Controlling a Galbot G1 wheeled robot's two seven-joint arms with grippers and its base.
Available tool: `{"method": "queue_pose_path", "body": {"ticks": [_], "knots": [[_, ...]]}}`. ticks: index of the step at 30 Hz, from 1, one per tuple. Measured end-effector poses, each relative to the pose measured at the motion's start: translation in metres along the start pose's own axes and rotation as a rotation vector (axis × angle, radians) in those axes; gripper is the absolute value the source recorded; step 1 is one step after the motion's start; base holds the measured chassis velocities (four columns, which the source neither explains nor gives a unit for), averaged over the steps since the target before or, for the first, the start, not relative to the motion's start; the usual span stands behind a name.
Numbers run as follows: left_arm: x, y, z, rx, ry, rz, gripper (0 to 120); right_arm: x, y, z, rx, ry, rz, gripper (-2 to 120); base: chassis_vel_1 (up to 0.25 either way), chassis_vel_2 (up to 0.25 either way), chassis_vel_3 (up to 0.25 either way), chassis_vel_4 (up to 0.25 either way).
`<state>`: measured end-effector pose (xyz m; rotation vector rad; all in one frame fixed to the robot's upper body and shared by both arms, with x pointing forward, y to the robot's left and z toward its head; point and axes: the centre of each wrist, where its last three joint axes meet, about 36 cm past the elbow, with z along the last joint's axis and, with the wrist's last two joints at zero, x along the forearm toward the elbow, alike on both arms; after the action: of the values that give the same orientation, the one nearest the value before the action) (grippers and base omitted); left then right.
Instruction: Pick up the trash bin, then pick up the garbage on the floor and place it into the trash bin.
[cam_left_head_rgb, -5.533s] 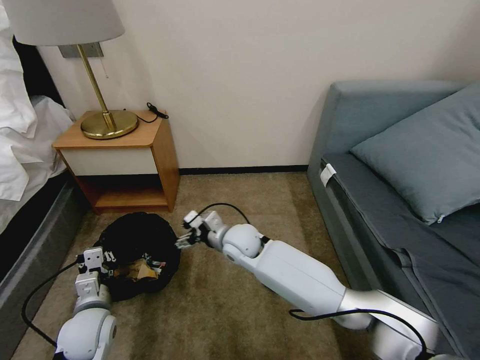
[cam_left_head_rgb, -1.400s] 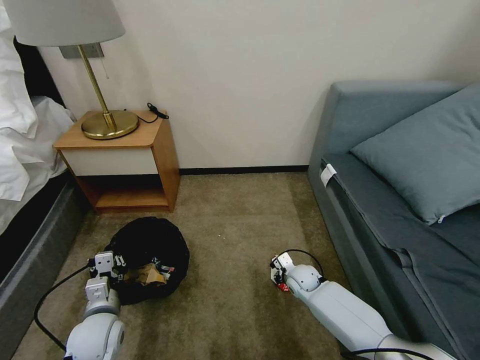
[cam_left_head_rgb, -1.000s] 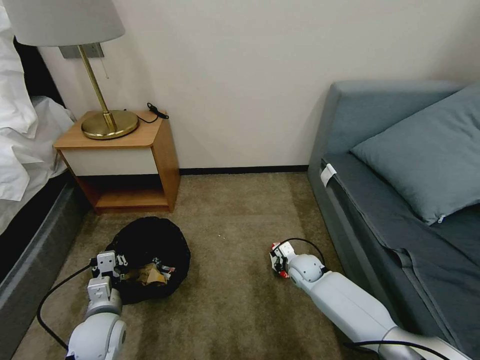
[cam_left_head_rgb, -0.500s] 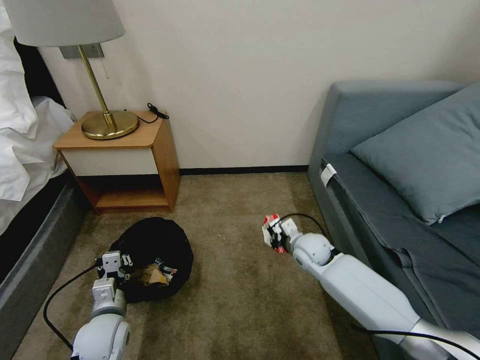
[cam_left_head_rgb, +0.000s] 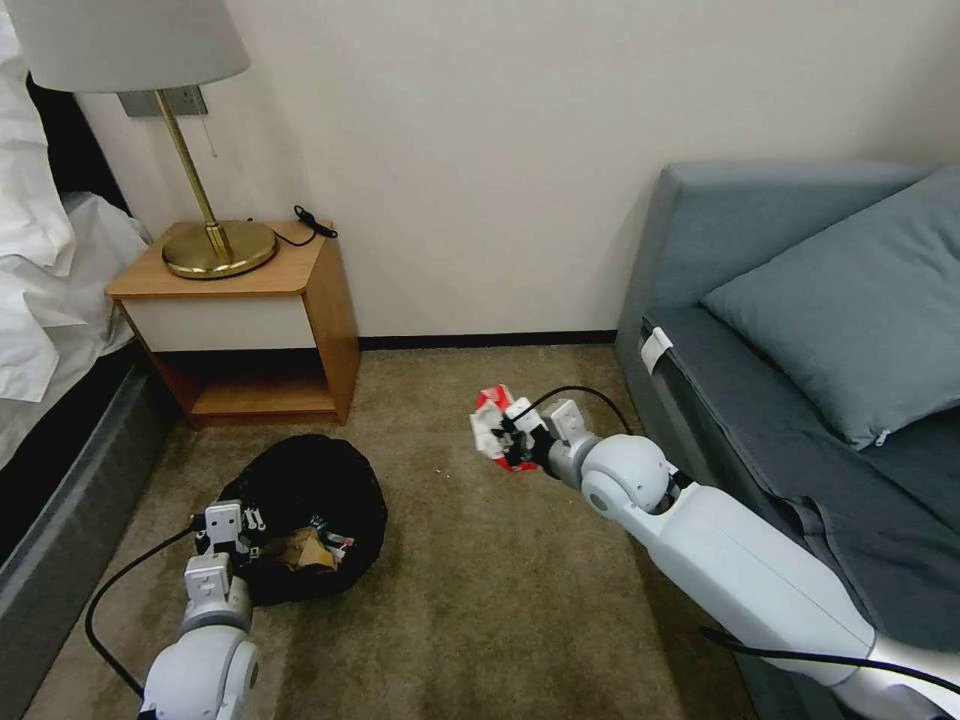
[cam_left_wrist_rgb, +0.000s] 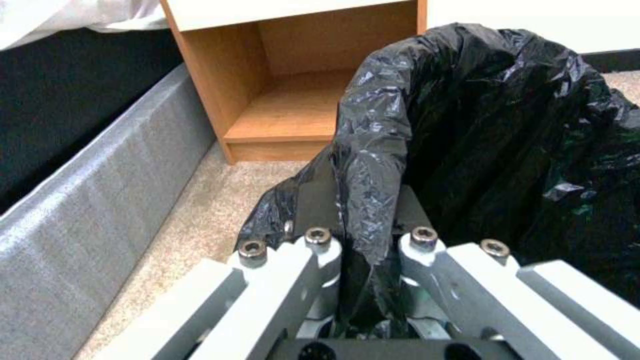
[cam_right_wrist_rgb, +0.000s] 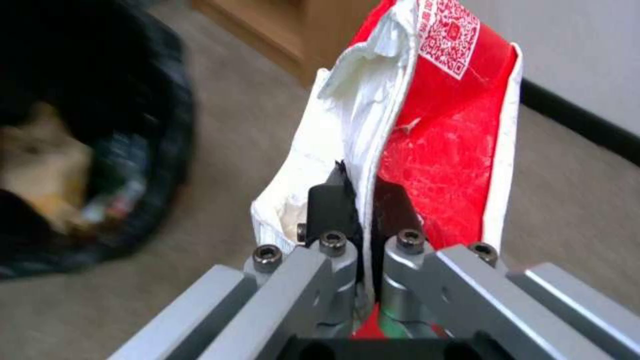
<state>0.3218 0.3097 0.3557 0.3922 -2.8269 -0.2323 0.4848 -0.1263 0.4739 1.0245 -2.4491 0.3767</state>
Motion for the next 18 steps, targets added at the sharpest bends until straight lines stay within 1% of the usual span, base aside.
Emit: {"method": "queue_pose_path", "body": {"ticks": [6,10,11,13,14,17,18], "knots": [[0.001,-0.001,-0.004,0.004,-0.005,0.002,4,-0.007,0.016,-0.018,-0.004,-0.037,-0.068,0,0.000,0.000,0.000,0.000],[0.002,0.000,-0.007,0.002,-0.010,-0.001,4,-0.019,0.030,-0.031,-0.034,-0.067,-0.149,0,0.000,0.000,0.000,0.000],[0.002,0.000,-0.007,0.002,-0.010,-0.001,4,-0.019,0.030,-0.031,-0.034,-0.067,-0.149,0,0.000,0.000,0.000,0.000],[0.001,0.000,-0.008,0.003,-0.012,-0.005,4,-0.029,0.044,-0.035,-0.047,-0.086,-0.203,0,0.000,0.000,0.000,0.000],[0.001,0.000,-0.008,0.003,-0.012,-0.005,4,-0.029,0.044,-0.035,-0.047,-0.086,-0.203,0,0.000,0.000,0.000,0.000],[0.000,-0.003,-0.010,0.003,-0.015,-0.003,4,-0.043,0.068,-0.040,-0.058,-0.109,-0.276,0,0.000,0.000,0.000,0.000],[0.000,-0.003,-0.010,0.003,-0.015,-0.003,4,-0.043,0.068,-0.040,-0.058,-0.109,-0.276,0,0.000,0.000,0.000,0.000]]}}
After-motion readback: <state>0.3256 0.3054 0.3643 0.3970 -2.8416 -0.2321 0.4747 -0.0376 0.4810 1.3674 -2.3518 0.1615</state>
